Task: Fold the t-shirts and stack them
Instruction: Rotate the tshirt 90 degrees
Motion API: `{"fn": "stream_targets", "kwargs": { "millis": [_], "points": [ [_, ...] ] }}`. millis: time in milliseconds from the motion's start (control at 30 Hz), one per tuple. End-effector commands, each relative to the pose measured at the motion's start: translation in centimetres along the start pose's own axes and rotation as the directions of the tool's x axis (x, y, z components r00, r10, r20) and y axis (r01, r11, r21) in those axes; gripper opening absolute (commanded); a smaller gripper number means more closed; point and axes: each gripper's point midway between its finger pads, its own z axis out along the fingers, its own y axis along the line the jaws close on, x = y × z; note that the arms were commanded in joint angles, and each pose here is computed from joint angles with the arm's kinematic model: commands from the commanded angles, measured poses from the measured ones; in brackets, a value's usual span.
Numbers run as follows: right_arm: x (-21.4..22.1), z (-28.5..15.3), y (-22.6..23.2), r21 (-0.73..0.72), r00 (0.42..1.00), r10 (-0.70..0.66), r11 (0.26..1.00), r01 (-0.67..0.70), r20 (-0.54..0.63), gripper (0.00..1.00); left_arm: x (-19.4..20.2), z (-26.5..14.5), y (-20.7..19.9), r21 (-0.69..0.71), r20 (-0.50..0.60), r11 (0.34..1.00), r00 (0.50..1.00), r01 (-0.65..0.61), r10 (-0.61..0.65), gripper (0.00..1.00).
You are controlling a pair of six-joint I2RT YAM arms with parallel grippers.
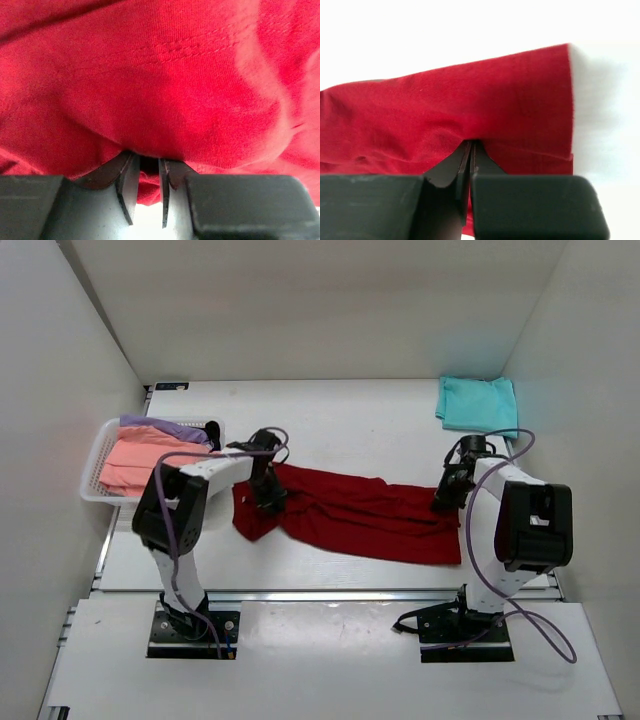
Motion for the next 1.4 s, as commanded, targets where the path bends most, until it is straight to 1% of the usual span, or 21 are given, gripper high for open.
{"fn": "stream_targets", "kwargs": {
  "millis": [0, 33, 133, 167, 233, 267, 367, 400, 433, 500, 533, 667, 700, 767, 900, 1033, 1133, 1167, 1233, 1300, 1367],
  "points": [
    [4.2, -0.4, -0.7, 0.096, 0.996, 0.029, 0.995, -0.021, -0.085, 0.01, -7.3, 0.2, -4.7, 0.061, 0.177, 0.998, 0.984, -0.007, -0.004, 0.32],
    [5.1, -0.4, -0.4, 0.105, 0.994, 0.042, 0.994, -0.032, -0.097, 0.00, -7.9, 1.2, -4.2, 0.020, 0.167, 1.000, 0.986, -0.002, -0.001, 0.32],
    [8.5, -1.1, 0.3, 0.104, 0.992, 0.041, 0.994, -0.029, -0.117, 0.00, -13.4, 0.1, -8.3, 0.072, 0.241, 0.997, 0.971, -0.021, 0.003, 0.32],
    [10.0, -1.2, 0.6, 0.104, 0.991, 0.035, 0.994, -0.021, -0.129, 0.00, -13.5, 1.9, -8.0, 0.039, 0.198, 0.999, 0.980, -0.036, 0.027, 0.32],
    [12.9, -1.1, 0.9, 0.093, 0.987, 0.061, 0.995, -0.048, -0.149, 0.00, -17.7, 0.1, -12.0, 0.086, 0.261, 0.992, 0.963, -0.093, 0.067, 0.28],
    [13.1, -1.2, 2.1, 0.060, 0.990, 0.074, 0.996, -0.068, -0.122, 0.00, -17.2, 2.7, -11.8, 0.034, 0.205, 0.994, 0.974, -0.109, 0.099, 0.26],
    [16.0, -0.8, 4.5, 0.005, 0.985, 0.129, 0.992, -0.129, -0.115, 0.00, -22.1, 0.7, -18.5, 0.172, 0.304, 0.976, 0.950, -0.130, 0.073, 0.24],
    [17.4, -0.7, 5.4, 0.001, 0.981, 0.142, 0.990, -0.144, -0.133, 0.00, -21.7, 3.2, -18.5, 0.182, 0.255, 0.979, 0.966, -0.092, 0.044, 0.23],
    [17.5, -0.5, 6.0, -0.016, 0.984, 0.142, 0.989, -0.144, -0.109, 0.00, -22.6, 2.0, -19.7, 0.239, 0.275, 0.966, 0.961, -0.095, 0.026, 0.19],
    [18.4, 0.1, 8.4, -0.092, 0.981, 0.156, 0.982, -0.167, -0.111, 0.00, -21.9, 4.6, -19.7, 0.254, 0.242, 0.964, 0.970, -0.084, 0.021, 0.16],
    [19.5, 0.6, 8.6, -0.089, 0.979, 0.155, 0.982, -0.168, -0.131, 0.00, -22.7, 3.0, -20.8, 0.289, 0.294, 0.951, 0.955, -0.110, 0.021, 0.18],
    [21.1, 2.3, 11.6, -0.119, 0.985, 0.041, 0.991, -0.061, -0.166, 0.00, -24.0, 4.8, -20.1, 0.295, 0.330, 0.952, 0.944, -0.085, -0.018, 0.19],
    [20.9, 2.9, 12.5, -0.114, 0.986, 0.021, 0.993, -0.041, -0.165, 0.00, -25.6, 2.7, -21.5, 0.339, 0.375, 0.936, 0.926, -0.097, -0.040, 0.19],
    [21.5, 3.3, 13.4, -0.100, 0.982, -0.051, 0.994, 0.033, -0.181, 0.00, -27.0, 3.0, -21.3, 0.376, 0.362, 0.925, 0.928, -0.058, -0.089, 0.19],
    [22.1, 2.8, 12.1, -0.047, 0.975, -0.092, 0.995, 0.084, -0.200, 0.00, -29.6, -0.7, -20.7, 0.439, 0.417, 0.897, 0.896, -0.052, -0.152, 0.22],
    [22.1, 1.3, 11.1, -0.074, 0.969, -0.155, 0.987, 0.143, -0.190, 0.00, -31.6, -9.1, -22.1, 0.544, 0.483, 0.833, 0.850, -0.105, -0.208, 0.27],
    [21.7, 0.1, 12.9, -0.258, 0.915, -0.367, 0.912, 0.319, -0.167, 0.00, -30.4, -14.6, -23.2, 0.618, 0.457, 0.771, 0.869, -0.155, -0.192, 0.29],
    [21.6, -0.2, 11.6, -0.226, 0.895, -0.402, 0.906, 0.358, -0.192, 0.00, -29.5, -17.0, -23.0, 0.613, 0.472, 0.771, 0.864, -0.175, -0.178, 0.29],
    [20.3, -1.3, 12.7, -0.274, 0.866, -0.472, 0.865, 0.420, -0.164, 0.00, -26.6, -17.3, -21.6, 0.566, 0.438, 0.803, 0.893, -0.189, -0.099, 0.29],
    [18.4, -2.4, 12.7, -0.242, 0.862, -0.497, 0.853, 0.463, -0.098, 0.00, -20.9, -19.7, -20.5, 0.487, 0.444, 0.829, 0.895, -0.273, 0.034, 0.29],
    [16.4, -4.4, 13.3, -0.234, 0.880, -0.476, 0.855, 0.462, -0.003, 0.09, -14.7, -15.8, -17.2, 0.384, 0.349, 0.878, 0.926, -0.284, 0.147, 0.29]
  ]
}}
